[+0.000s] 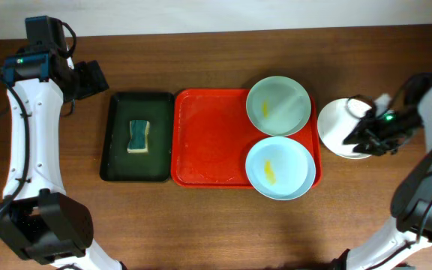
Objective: Clean dirty plates on tray and stack at the side
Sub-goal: 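Grip the rim of the pale blue plate with yellow residue using the right gripper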
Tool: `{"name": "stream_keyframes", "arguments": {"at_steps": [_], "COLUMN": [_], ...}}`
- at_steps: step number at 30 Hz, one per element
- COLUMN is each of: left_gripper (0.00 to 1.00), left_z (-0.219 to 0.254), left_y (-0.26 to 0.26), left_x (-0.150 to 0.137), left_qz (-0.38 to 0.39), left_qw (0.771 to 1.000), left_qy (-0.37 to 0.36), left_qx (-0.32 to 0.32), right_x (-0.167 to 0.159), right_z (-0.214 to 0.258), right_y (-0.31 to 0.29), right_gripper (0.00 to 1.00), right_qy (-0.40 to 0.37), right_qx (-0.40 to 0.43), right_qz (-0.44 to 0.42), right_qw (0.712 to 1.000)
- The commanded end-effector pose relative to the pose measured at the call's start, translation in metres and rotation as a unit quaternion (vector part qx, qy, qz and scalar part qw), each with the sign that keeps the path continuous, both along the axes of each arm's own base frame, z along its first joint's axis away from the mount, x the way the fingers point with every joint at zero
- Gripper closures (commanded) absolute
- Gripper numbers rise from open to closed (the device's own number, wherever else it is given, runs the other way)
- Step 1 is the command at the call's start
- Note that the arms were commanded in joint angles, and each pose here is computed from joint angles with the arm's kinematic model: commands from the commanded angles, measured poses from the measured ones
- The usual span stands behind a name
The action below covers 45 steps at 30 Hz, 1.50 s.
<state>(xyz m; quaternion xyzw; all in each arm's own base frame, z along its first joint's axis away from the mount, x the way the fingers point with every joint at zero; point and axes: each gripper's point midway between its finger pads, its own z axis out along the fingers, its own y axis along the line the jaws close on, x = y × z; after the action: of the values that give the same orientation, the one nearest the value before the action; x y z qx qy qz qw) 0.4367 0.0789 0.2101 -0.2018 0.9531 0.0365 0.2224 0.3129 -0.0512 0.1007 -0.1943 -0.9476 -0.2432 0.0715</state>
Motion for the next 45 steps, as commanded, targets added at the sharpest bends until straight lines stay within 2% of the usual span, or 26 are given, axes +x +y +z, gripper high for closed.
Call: {"name": "stream_keyframes", "arguments": {"at_steps": [1,4,8,16,21,28,30,31,34,39,43,45], "left_gripper": [0.01,0.01,0.01,0.01,0.01,0.01,0.01,0.01,0.01,0.01,0.01,0.01], "left_z": [0.005,0.005,0.005,0.005,0.005,0.005,0.005,0.005,0.005,0.005,0.005,0.005], "left_y": [-0.001,-0.001,-0.001,-0.001,-0.001,-0.002,-0.002,-0.002,-0.002,-0.002,-0.002,-0.002], "left_x": [0.001,0.001,0.001,0.001,0.001,0.001,0.001,0.001,0.001,0.001,0.001,0.001], "left_qz": [0.002,0.002,0.002,0.002,0.002,0.002,0.002,0.002,0.002,0.002,0.002,0.002], "left_qw": [1.000,1.000,1.000,1.000,1.000,1.000,1.000,1.000,1.000,1.000,1.000,1.000], "left_qy": [-0.008,-0.008,-0.008,-0.008,-0.008,-0.008,-0.008,-0.008,-0.008,-0.008,-0.008,-0.008], "left_qx": [-0.004,-0.004,-0.004,-0.004,-0.004,-0.004,-0.004,-0.004,-0.004,-0.004,-0.004,-0.004], "right_x": [-0.011,-0.022,-0.032,-0.029,-0.028,-0.027,-0.027,-0.026,-0.028,-0.025,-0.014,-0.006], "right_z": [0.001,-0.014,-0.035,-0.063,-0.070,-0.079,-0.079,-0.079,-0.077,-0.057,-0.037,-0.031], "right_y": [0.036,0.045,0.039,0.063,0.063,0.063,0.063,0.063,0.076,0.129,0.192,0.214], "right_gripper": [0.59,0.56,0.56,0.62,0.78,0.81,0.95,0.96,0.96,0.96,0.96,0.96], "right_qy": [0.003,0.048,0.090,0.058,0.051,0.044,0.042,0.041,0.040,0.024,-0.035,-0.059], "right_qx": [-0.034,-0.109,-0.242,-0.254,-0.255,-0.256,-0.257,-0.256,-0.220,-0.079,0.070,0.100], "right_qz": [0.121,0.157,0.176,0.212,0.210,0.208,0.207,0.207,0.202,0.186,0.196,0.196], "right_qw": [0.992,0.980,0.950,0.942,0.942,0.943,0.943,0.943,0.954,0.979,0.978,0.974]}}
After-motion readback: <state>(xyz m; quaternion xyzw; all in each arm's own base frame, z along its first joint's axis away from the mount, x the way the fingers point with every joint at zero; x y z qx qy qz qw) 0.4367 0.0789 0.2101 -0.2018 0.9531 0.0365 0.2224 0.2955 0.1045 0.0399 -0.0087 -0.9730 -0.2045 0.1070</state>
